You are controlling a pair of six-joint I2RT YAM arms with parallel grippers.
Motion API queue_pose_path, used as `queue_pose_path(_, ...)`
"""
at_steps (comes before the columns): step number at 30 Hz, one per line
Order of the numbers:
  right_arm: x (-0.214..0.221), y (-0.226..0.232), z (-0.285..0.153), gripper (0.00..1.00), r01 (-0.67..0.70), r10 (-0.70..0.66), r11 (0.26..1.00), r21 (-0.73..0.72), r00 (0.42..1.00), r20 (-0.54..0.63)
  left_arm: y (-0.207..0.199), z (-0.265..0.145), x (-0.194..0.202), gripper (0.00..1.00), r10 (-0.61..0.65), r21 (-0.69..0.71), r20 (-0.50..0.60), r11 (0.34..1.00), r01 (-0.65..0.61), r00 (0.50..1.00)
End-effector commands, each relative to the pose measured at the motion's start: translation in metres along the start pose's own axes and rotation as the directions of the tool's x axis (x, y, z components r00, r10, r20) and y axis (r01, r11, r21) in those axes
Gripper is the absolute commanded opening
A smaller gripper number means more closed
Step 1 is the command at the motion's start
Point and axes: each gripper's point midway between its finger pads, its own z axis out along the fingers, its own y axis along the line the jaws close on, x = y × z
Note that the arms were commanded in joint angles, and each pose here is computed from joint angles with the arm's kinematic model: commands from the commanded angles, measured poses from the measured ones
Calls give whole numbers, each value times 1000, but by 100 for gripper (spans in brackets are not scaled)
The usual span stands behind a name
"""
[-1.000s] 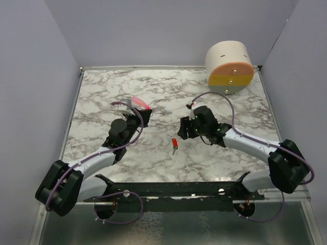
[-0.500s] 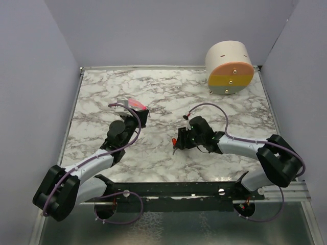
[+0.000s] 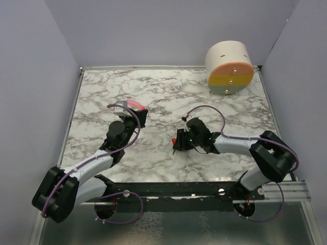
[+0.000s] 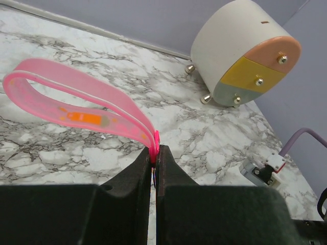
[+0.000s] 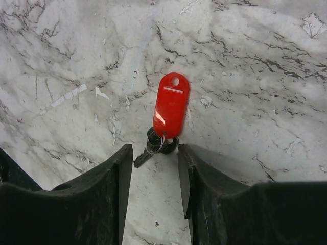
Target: Put the keys on the keyring
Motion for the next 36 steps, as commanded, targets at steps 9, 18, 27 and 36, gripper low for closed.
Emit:
queue_pose_path(9,-5,7,9,37,-11,11,1000,-14,1000,7,6,-3,-4,0,19,-22,21,1000,-19,1000)
queue_pose_path(18,-3,4,12,34,-15,15,1000,6,1000,-1,8,-3,-3,0,22,-26,17,999,-21,1000)
queue_pose_path(27,-2,1,13,26,-15,15,1000,26,1000,-4,9,-2,-2,0,22,-30,15,999,-22,1000)
queue_pose_path(36,-3,-2,13,15,-14,14,999,41,1000,0,10,-3,-1,0,22,-32,13,999,-22,1000)
